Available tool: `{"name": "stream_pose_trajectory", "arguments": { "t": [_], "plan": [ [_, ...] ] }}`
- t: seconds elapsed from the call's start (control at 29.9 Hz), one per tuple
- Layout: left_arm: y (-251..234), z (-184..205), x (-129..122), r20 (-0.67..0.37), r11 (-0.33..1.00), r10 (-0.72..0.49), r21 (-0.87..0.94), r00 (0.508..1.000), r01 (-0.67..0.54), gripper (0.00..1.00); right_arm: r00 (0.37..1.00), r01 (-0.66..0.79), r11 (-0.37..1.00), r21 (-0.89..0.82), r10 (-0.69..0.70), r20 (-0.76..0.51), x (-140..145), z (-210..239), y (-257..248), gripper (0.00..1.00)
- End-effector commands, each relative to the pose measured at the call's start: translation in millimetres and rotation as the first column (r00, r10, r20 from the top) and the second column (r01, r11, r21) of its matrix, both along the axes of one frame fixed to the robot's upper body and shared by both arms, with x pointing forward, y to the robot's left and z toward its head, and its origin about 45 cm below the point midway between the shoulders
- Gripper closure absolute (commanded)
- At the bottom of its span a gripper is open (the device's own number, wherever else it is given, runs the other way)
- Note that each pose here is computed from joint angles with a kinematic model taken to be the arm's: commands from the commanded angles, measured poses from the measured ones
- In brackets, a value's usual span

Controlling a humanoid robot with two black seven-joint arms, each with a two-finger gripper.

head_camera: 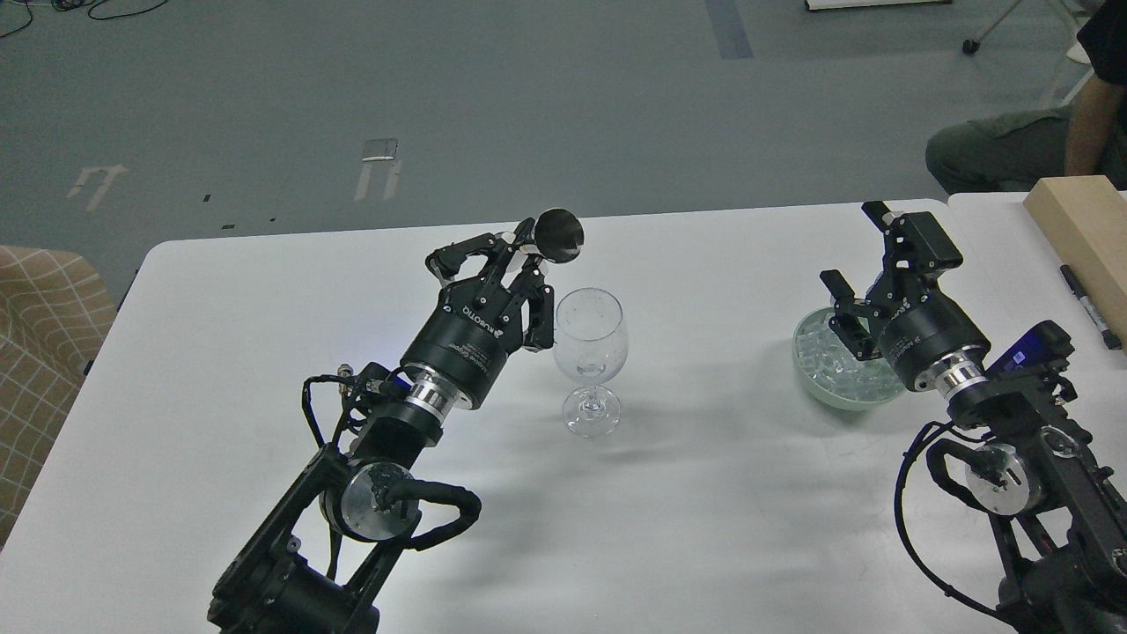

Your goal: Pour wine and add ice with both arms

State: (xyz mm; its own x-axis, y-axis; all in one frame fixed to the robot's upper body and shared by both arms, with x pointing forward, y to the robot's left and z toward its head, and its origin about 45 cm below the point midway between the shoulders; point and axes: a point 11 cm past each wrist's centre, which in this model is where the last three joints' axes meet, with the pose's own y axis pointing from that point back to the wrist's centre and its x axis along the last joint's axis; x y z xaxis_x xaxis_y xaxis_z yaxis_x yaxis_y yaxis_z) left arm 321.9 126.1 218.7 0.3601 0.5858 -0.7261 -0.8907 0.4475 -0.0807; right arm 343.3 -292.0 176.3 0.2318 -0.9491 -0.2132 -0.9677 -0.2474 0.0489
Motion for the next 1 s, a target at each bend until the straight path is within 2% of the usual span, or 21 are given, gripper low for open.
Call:
{"name": "stream_pose_trajectory", "arguments": {
  "t": [0.0,0.43,0.97],
  "plan": [
    [-1.6,2.3,-1.2,0.030,1.000,-0.010,0.023,0.999,0.009,0.90,1.000,-0.001,1.000,0.000,0.001,0.003,0.9,1.2,0.3,0.00],
    [-2.4,2.6,-1.9,0.082,0.997,-0.019,0.078,0.996,0.013,0.90,1.000,-0.001,1.000,0.000,0.001,0.003,0.9,1.2,0.3,0.00],
    [0.5,-2.4,3.5,0.088,0.996,-0.002,0.089,0.996,-0.006,0.90,1.000,0.000,1.000,-0.005,0.000,0.002,0.9,1.0,-1.3,0.00]
  ]
}}
